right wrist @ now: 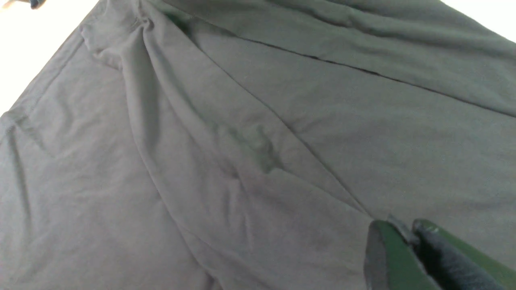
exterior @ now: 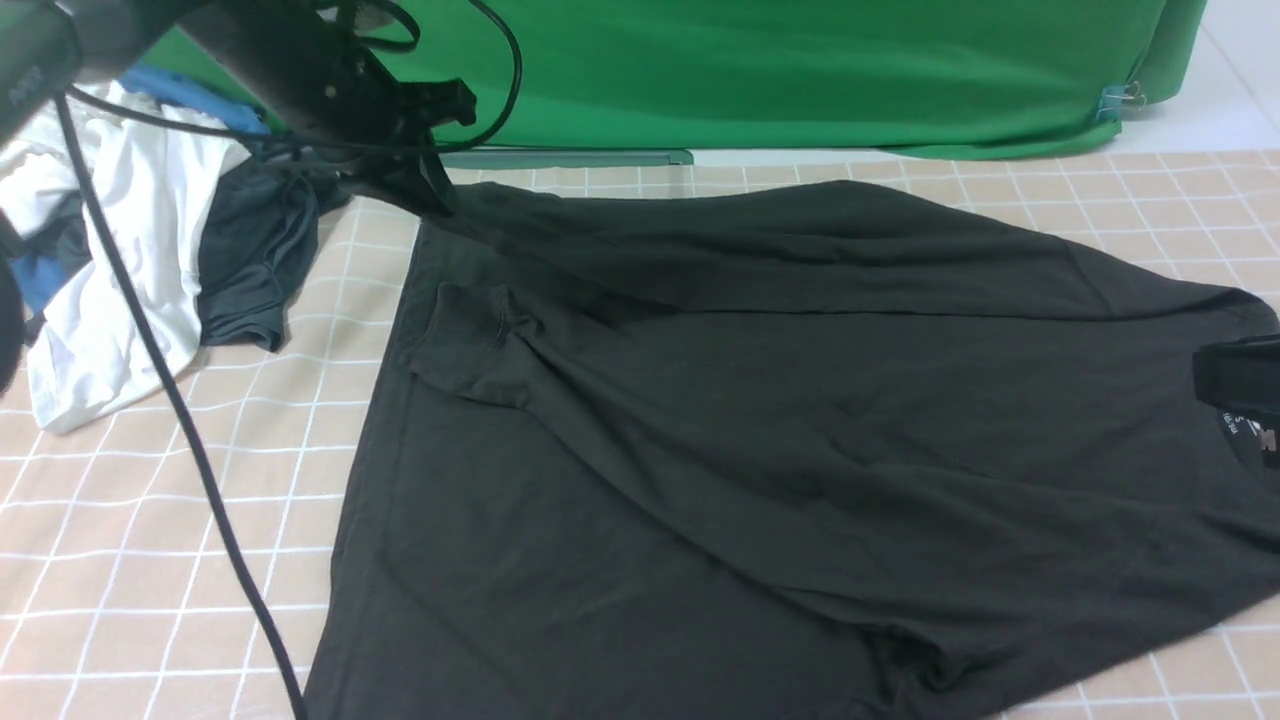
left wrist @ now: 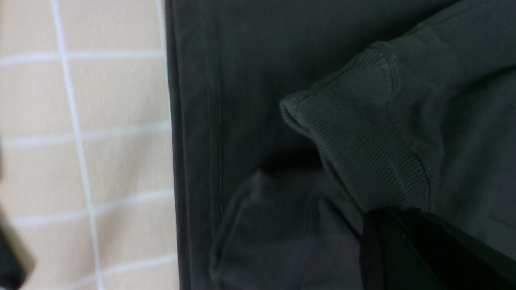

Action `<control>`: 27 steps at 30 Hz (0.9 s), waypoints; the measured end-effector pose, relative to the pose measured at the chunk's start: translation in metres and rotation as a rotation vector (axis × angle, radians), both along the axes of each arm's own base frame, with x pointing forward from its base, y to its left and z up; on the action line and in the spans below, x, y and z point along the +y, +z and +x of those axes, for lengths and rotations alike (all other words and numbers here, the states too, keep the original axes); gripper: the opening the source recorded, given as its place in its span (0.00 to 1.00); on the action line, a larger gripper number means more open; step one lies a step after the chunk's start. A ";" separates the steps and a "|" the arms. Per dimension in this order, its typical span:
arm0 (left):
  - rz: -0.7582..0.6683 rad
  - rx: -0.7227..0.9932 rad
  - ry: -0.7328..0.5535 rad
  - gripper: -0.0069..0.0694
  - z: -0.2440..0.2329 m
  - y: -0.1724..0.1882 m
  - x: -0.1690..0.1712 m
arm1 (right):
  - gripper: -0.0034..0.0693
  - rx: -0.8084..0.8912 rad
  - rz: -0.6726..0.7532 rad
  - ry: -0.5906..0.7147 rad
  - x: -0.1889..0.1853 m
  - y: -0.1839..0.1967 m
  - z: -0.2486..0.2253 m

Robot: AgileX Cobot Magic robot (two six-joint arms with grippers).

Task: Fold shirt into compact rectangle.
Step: 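Fold the left side of the dark shirt inward over its body with the left gripper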

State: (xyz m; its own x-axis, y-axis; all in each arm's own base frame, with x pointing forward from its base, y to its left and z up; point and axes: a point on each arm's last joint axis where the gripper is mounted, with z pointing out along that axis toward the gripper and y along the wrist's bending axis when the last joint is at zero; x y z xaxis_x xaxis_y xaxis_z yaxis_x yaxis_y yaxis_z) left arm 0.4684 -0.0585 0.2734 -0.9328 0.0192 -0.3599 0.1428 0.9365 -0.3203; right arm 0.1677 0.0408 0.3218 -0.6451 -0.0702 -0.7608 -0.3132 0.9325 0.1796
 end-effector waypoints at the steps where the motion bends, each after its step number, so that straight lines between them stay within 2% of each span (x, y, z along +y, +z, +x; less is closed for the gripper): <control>1: -0.002 -0.004 0.002 0.11 -0.003 0.007 0.000 | 0.17 -0.001 0.000 -0.001 0.000 0.000 0.000; 9: -0.051 -0.031 0.103 0.11 -0.036 0.056 0.002 | 0.17 -0.014 0.001 -0.007 0.000 0.001 0.001; 12: -0.060 -0.001 0.131 0.11 -0.055 0.061 0.003 | 0.17 -0.014 0.001 -0.007 0.000 0.001 0.001; 23: -0.045 0.197 0.175 0.11 -0.148 0.030 0.009 | 0.17 -0.006 0.000 -0.003 0.000 0.000 0.000; 27: -0.041 0.239 0.217 0.11 -0.175 0.004 0.012 | 0.17 -0.002 0.000 -0.001 0.000 0.000 0.000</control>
